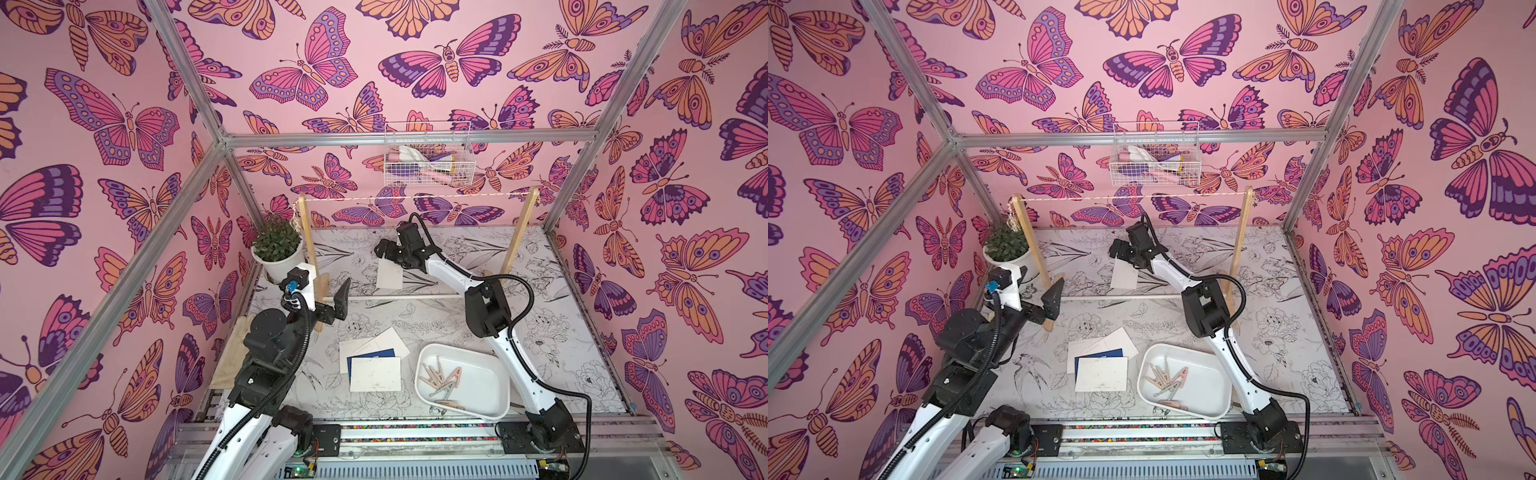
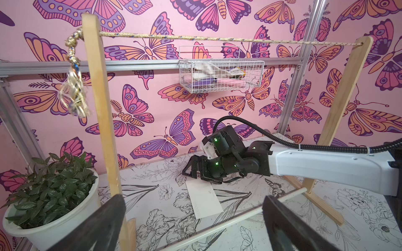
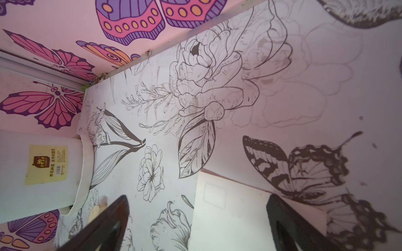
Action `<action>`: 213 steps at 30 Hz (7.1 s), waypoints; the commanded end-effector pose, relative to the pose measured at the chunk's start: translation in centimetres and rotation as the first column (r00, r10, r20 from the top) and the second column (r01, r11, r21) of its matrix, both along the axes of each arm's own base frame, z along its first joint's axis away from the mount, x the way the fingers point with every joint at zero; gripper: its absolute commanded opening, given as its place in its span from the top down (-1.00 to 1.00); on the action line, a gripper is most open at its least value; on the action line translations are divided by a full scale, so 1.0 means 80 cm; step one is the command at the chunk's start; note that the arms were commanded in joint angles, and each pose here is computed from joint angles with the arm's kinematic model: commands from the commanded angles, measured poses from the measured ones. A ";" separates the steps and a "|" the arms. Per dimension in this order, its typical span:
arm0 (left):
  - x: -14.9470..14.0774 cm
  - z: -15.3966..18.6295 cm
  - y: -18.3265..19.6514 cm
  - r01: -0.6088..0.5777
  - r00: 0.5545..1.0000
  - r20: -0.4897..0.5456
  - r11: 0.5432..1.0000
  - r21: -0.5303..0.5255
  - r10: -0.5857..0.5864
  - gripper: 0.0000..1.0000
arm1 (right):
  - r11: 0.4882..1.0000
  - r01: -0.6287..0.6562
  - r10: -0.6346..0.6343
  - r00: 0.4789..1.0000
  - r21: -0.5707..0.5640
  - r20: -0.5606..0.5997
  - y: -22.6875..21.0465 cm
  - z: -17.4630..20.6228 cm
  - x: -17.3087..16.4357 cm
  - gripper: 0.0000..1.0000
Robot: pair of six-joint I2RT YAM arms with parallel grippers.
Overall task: Remove the postcards from the strings
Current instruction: Move the postcard to the center of the board.
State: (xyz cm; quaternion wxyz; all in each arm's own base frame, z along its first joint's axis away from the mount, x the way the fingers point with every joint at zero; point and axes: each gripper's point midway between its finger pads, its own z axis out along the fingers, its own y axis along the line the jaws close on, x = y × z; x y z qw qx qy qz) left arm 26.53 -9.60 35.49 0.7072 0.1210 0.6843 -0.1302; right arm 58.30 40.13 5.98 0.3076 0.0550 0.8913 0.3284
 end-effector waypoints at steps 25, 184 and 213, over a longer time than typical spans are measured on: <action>0.000 0.002 0.007 -0.027 0.999 0.024 1.000 0.002 0.027 -1.00 | 0.995 -0.097 0.092 0.987 -0.033 -0.132 -0.015 -0.028 -0.080 -0.99; -0.015 0.008 0.021 -0.060 0.995 0.074 0.998 -0.010 0.061 -1.00 | 0.632 -0.688 0.659 0.719 -0.357 -0.219 0.027 -0.045 -0.306 -0.62; -0.012 0.007 0.020 -0.055 0.996 0.068 0.998 -0.018 0.056 -1.00 | 0.559 -0.789 0.756 0.611 -0.253 -0.235 0.044 -0.004 -0.421 -0.60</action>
